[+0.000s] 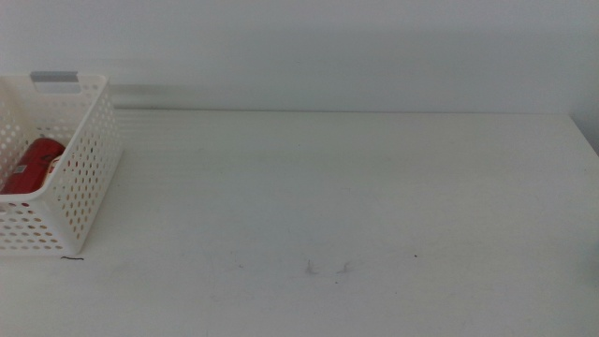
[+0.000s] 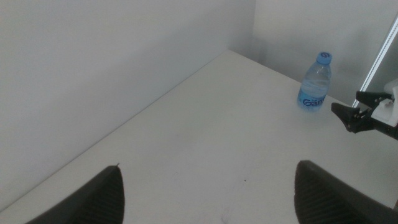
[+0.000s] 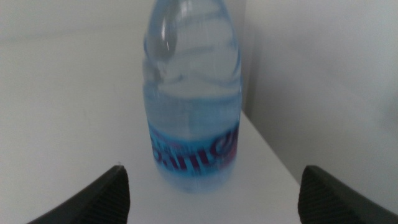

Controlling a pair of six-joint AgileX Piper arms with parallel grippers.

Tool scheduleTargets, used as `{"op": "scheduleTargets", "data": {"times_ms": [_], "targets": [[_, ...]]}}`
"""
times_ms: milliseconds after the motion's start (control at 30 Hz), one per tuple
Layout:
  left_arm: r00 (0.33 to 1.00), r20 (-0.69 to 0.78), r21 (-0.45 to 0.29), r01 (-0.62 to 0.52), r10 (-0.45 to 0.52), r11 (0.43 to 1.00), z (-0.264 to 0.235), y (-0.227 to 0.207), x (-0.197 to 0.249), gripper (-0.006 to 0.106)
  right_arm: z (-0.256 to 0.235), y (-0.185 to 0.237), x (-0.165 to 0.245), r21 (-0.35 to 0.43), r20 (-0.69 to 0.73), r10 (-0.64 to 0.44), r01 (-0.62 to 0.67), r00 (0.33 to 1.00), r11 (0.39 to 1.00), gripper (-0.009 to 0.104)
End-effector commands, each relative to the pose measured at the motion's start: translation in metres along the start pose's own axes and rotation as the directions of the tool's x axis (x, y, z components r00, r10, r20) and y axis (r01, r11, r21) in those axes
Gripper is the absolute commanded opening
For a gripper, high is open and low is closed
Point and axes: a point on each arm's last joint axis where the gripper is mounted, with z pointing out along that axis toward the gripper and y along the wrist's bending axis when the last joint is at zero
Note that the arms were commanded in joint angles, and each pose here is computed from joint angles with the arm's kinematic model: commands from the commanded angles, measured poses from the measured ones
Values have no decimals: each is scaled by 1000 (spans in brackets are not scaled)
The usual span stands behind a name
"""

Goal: Use arms to grab the bottles and put them into the dustbin to the left of the table.

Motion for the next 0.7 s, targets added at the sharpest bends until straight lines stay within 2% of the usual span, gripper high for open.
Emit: {"op": "scheduleTargets", "data": {"times_ms": [0,200,667], "targets": [[1000,14,6,-9,9,1000,-3,-3,-2,94,1,-2,5,16,-19,-42,42,999,999,79],[1000,14,6,-9,9,1000,-3,-3,-2,94,19,1,3,-37,-14,-96,96,995,995,79],[1000,14,6,-9,9,1000,-3,-3,-2,94,73,-4,5,-45,-10,-100,99,995,994,79]]}}
